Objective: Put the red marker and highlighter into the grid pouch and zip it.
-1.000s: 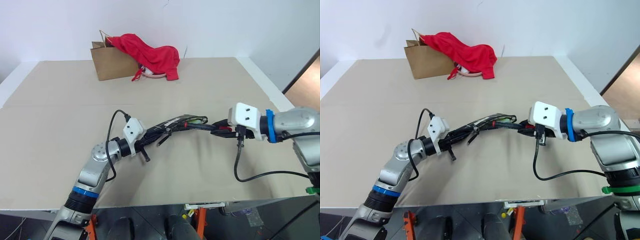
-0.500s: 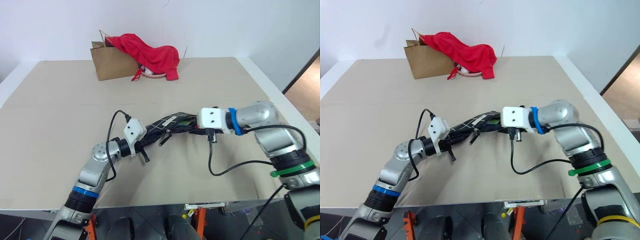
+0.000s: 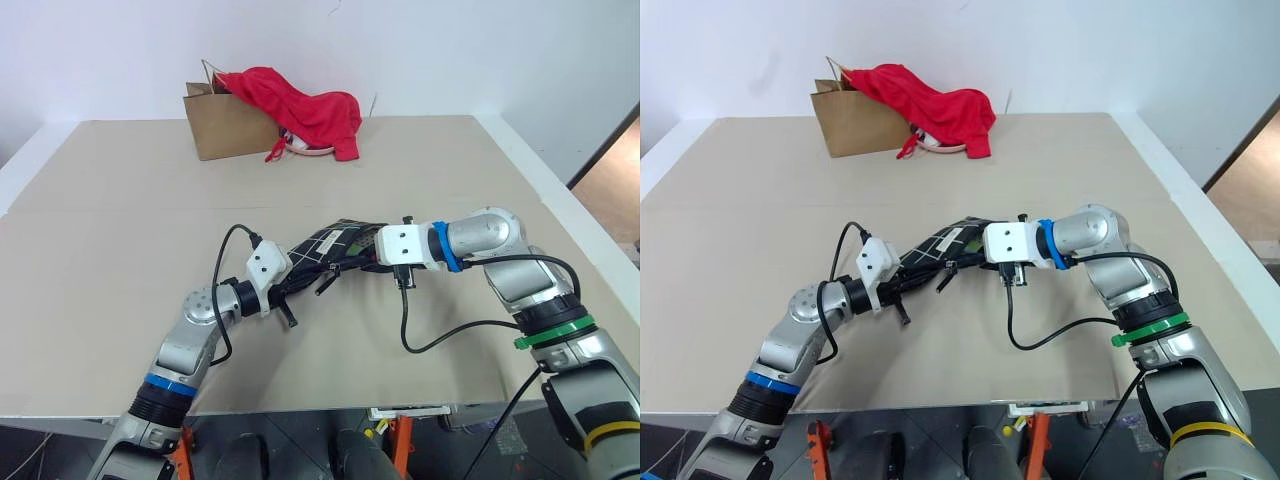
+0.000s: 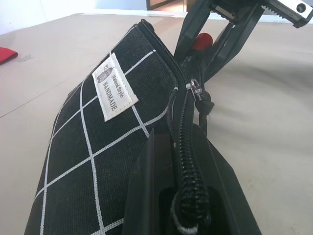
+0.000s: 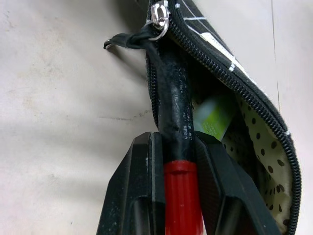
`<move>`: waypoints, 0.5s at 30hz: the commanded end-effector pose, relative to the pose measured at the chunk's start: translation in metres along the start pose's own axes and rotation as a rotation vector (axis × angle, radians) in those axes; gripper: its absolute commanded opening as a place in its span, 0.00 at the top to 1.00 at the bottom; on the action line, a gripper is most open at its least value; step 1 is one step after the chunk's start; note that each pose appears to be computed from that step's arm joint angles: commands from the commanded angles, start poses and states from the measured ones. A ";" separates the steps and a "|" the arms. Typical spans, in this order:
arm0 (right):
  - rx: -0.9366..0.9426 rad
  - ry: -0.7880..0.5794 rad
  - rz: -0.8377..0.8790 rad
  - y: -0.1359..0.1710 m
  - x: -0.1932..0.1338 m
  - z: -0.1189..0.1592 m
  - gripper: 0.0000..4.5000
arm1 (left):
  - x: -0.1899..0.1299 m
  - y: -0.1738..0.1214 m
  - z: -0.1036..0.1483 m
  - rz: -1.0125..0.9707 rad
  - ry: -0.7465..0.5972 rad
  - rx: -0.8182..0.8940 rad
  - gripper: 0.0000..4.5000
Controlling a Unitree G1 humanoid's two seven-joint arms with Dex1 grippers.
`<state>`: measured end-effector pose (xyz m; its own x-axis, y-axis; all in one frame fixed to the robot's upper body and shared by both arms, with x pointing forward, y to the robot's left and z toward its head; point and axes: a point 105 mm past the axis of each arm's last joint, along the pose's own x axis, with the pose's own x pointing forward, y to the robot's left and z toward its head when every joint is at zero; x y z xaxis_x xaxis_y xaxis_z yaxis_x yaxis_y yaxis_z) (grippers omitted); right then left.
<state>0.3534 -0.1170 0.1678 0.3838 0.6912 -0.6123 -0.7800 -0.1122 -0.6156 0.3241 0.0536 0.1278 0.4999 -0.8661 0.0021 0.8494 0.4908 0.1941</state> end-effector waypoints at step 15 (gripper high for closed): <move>0.054 -0.318 0.099 0.028 0.007 0.074 0.87 | 0.006 -0.003 0.022 -0.018 -0.095 0.037 1.00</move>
<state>0.3329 -0.1066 0.1653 0.3427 0.7595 -0.5529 -0.8603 0.0173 -0.5095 0.3224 0.0548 0.1362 0.4855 -0.8732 0.0435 0.8501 0.4831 0.2095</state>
